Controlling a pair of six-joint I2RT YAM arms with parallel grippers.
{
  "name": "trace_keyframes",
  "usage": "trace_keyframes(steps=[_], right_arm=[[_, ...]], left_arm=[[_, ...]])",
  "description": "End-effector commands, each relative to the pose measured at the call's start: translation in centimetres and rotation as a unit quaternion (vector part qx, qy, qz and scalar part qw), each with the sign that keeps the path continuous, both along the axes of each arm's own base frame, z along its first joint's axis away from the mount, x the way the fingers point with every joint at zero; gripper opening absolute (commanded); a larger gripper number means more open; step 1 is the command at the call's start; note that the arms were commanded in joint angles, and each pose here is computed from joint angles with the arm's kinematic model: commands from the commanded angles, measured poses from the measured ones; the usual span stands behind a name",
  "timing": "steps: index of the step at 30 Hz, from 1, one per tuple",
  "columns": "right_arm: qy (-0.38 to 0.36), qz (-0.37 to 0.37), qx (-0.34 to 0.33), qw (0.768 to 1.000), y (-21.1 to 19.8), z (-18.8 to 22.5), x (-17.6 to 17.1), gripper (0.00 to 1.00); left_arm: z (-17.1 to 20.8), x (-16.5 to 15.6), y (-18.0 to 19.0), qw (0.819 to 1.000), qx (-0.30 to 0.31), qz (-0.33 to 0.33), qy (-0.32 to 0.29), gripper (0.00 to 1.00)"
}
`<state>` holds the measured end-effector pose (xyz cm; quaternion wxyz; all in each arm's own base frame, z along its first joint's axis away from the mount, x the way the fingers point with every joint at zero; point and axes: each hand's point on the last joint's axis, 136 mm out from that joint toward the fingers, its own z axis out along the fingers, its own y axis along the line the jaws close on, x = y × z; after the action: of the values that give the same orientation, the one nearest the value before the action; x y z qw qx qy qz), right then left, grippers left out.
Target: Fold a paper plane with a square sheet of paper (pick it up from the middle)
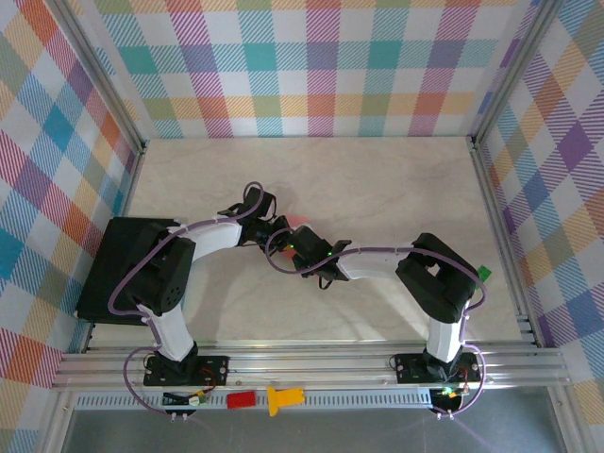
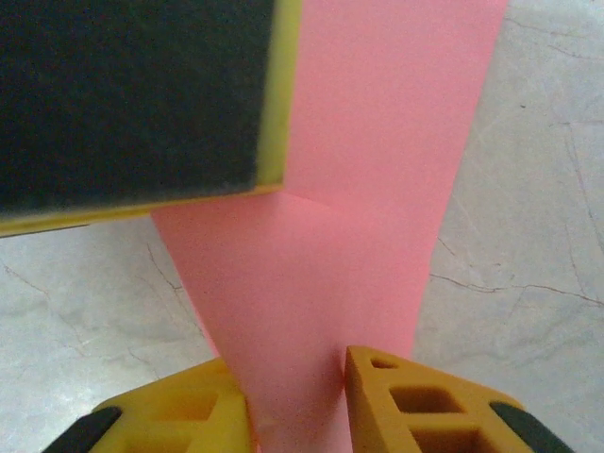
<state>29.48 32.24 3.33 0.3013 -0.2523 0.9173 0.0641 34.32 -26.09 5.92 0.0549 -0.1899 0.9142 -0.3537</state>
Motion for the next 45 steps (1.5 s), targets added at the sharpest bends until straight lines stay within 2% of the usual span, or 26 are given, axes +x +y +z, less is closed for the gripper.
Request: trace_keyframes(steps=[1, 11, 22, 31, 45], right_arm=[[-0.008, 0.003, -0.024, 1.000, -0.7, -0.3, -0.2, 0.27], [-0.009, 0.011, -0.021, 1.000, -0.6, -0.4, -0.4, 0.22], [-0.014, 0.026, -0.014, 0.999, -0.5, -0.4, -0.7, 0.19], [-0.009, 0.040, 0.004, 0.999, 0.1, 0.0, -1.1, 0.19], [0.040, 0.050, 0.062, 0.996, 0.9, -0.8, -2.6, 0.19]], left_arm=[[0.8, -0.2, -0.3, 1.000, -0.007, -0.003, 0.002, 0.06], [1.1, 0.0, -0.2, 1.000, -0.005, 0.002, -0.002, 0.09], [2.2, 1.4, 2.0, 0.999, -0.007, 0.041, -0.015, 0.25], [3.6, 1.8, 4.0, 0.997, -0.015, 0.067, -0.035, 0.29], [3.6, 0.0, 4.4, 0.992, -0.060, 0.091, -0.056, 0.32]])
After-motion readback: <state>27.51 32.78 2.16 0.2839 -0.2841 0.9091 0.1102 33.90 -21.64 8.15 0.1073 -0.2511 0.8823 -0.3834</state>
